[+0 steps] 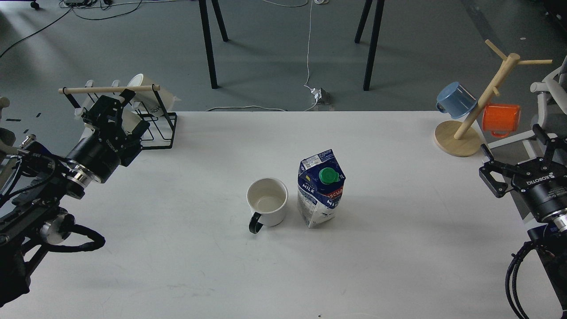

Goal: Place cup and milk with both arms

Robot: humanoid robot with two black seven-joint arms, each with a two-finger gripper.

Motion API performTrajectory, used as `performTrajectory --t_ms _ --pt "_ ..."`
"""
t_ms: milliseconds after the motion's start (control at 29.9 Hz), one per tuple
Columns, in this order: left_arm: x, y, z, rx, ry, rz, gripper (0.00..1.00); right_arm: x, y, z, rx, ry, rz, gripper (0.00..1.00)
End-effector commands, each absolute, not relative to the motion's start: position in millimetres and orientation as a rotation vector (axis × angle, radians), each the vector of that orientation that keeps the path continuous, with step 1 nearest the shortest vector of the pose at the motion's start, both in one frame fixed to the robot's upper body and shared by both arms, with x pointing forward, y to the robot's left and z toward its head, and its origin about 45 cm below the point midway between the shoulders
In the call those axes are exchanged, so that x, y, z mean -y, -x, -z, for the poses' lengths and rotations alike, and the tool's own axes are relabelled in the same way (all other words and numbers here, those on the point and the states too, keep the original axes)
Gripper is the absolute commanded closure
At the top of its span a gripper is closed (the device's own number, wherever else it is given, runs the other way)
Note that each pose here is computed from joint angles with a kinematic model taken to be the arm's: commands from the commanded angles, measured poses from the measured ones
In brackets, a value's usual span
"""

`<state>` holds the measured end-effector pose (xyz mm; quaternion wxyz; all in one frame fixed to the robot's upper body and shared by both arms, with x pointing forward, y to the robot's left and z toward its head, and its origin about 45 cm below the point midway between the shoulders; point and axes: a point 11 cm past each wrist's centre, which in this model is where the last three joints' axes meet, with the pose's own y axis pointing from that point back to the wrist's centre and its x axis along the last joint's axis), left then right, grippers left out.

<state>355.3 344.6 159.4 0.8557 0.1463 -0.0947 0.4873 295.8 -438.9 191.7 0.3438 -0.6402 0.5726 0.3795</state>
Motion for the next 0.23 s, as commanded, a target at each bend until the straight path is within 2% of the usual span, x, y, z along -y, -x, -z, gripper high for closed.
performTrajectory --t_ms 0,201 --pt "-345.3 -356.9 -167.1 0.203 -0.274 -1.046 0.02 442.6 -307.8 -193.6 -1.500 1.668 -0.967 0.01" --pt "-351.4 -358.8 -174.4 0.205 -0.240 -1.082 0.02 438.1 -309.2 -192.2 -1.486 1.662 -0.972 0.01"
